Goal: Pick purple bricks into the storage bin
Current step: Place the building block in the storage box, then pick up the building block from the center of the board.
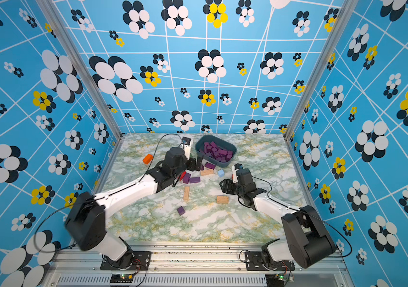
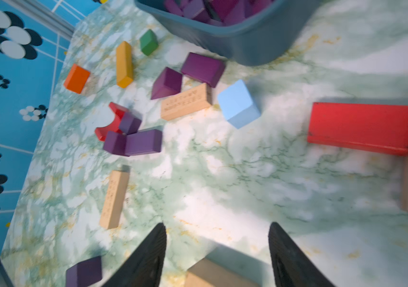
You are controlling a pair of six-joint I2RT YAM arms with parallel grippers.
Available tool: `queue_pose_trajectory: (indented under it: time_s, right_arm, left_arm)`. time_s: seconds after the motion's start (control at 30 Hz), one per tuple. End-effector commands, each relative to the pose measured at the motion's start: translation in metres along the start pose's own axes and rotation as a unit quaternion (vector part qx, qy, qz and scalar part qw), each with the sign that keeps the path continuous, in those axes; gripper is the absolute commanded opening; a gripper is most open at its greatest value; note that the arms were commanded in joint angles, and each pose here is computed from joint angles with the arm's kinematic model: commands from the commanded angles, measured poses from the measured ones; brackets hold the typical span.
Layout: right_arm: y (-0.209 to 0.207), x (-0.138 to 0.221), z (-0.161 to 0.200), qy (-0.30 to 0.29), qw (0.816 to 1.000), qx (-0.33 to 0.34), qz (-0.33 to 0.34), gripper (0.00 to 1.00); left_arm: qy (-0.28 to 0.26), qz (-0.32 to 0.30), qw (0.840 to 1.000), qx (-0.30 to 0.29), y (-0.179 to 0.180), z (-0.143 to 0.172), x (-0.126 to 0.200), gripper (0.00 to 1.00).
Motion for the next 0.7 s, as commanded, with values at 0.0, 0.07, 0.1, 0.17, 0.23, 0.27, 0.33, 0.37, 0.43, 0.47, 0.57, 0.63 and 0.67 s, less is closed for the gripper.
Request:
queue_pose_trajectory:
  time_s: [0.0,0.07,0.1,0.17,0.23,0.27,0.33,0.37,0.43,0.47,0.57,0.63,0.67]
  right_arm:
    - [0.021,0.014,-0.008,-0.033,0.996,0.082,0.004,0.68]
    - [0.034,0.016,-0.008,-0.042,0.992,0.120,0.008,0.68]
    - [0.041,0.016,-0.007,-0.036,0.990,0.138,0.009,0.68]
    - [0.056,0.012,-0.006,-0.023,0.985,0.170,0.015,0.68]
    - [0.067,0.006,-0.001,-0.013,0.983,0.184,0.015,0.68]
    - [0.073,0.003,0.000,-0.013,0.983,0.181,0.005,0.68]
    - [0.078,-0.005,0.008,-0.011,0.985,0.169,-0.014,0.68]
    - [0.080,-0.009,0.013,-0.011,0.986,0.166,-0.020,0.68]
    - [0.084,-0.016,0.020,-0.004,0.986,0.168,-0.010,0.68]
    - [0.087,-0.020,0.025,0.003,0.985,0.170,-0.004,0.68]
    - [0.096,-0.027,0.038,0.021,0.986,0.167,-0.005,0.68]
    - [0.100,-0.029,0.044,0.030,0.986,0.167,-0.004,0.68]
    - [0.103,-0.030,0.046,0.032,0.985,0.169,-0.001,0.68]
  left_arm:
    - [-0.012,-0.038,0.999,0.018,0.027,0.026,0.044,0.99]
    - [-0.002,-0.040,0.999,0.028,0.040,0.045,0.073,0.99]
    - [0.003,-0.038,0.999,0.029,0.044,0.053,0.084,0.99]
    - [0.017,-0.049,0.998,0.032,0.056,0.070,0.106,1.00]
    - [0.021,-0.061,0.997,0.039,0.065,0.088,0.121,1.00]
    - [0.016,-0.065,0.997,0.046,0.068,0.096,0.128,0.99]
    - [0.011,-0.058,0.997,0.052,0.068,0.113,0.134,0.99]
    - [0.009,-0.049,0.997,0.053,0.067,0.122,0.136,0.99]
    - [0.006,-0.037,0.998,0.052,0.064,0.138,0.136,0.99]
    - [0.005,-0.030,0.998,0.048,0.062,0.146,0.135,0.99]
    - [0.004,-0.021,0.999,0.035,0.060,0.161,0.132,1.00]
    - [0.002,-0.016,0.999,0.033,0.059,0.167,0.131,0.99]
    - [-0.004,-0.013,0.999,0.034,0.058,0.169,0.131,0.99]
Point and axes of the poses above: each gripper's point midway between its finger pads, its own x axis back along the fingers, its own y axis along the line the jaws close on, z = x × y, the point moved 6 cm from there along x, back along the fingers, and after that the axes turned 7 degrees about -x, right-handed, at the moved point
